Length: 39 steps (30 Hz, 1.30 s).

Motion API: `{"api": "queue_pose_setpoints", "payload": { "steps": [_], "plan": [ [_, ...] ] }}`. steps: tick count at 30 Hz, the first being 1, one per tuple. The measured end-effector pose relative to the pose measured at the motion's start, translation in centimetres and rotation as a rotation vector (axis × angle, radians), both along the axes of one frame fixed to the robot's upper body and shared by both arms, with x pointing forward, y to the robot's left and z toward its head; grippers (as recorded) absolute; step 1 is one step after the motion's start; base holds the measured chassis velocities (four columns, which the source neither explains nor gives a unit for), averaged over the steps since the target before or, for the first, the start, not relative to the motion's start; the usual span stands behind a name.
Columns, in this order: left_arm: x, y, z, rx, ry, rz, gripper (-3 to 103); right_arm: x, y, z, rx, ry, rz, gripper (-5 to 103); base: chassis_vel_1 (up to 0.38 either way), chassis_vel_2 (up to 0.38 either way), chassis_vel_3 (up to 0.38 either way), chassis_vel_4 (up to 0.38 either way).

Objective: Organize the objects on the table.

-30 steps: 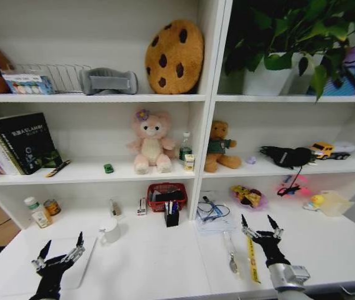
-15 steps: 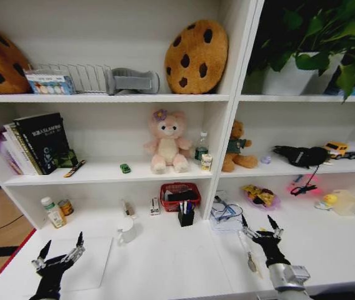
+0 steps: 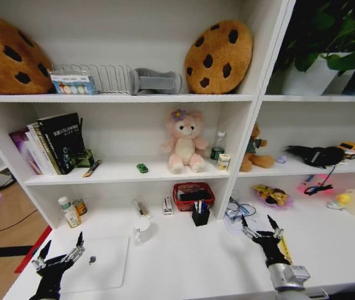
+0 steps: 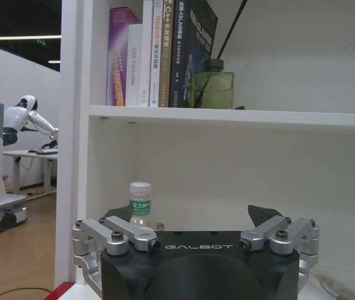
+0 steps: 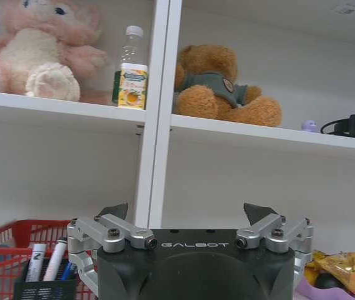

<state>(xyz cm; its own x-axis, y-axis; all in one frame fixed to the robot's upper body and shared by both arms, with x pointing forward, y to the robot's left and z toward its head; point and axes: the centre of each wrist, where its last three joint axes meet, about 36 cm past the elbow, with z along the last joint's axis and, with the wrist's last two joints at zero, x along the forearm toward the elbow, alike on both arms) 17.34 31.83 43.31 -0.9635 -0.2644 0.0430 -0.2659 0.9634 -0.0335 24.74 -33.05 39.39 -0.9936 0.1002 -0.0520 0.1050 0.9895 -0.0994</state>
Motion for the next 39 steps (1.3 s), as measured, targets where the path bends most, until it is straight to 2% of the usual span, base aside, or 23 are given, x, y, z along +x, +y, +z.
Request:
{"api": "queue_pose_setpoints", "payload": {
  "steps": [22, 39],
  "plan": [
    [0.00, 0.00, 0.00, 0.000, 0.000, 0.000, 100, 0.00, 0.00, 0.00, 0.000, 0.000, 0.000, 100, 0.122, 0.120, -0.113, -0.119],
    [0.00, 0.00, 0.00, 0.000, 0.000, 0.000, 100, 0.00, 0.00, 0.00, 0.000, 0.000, 0.000, 100, 0.000, 0.000, 0.000, 0.000]
  ]
}}
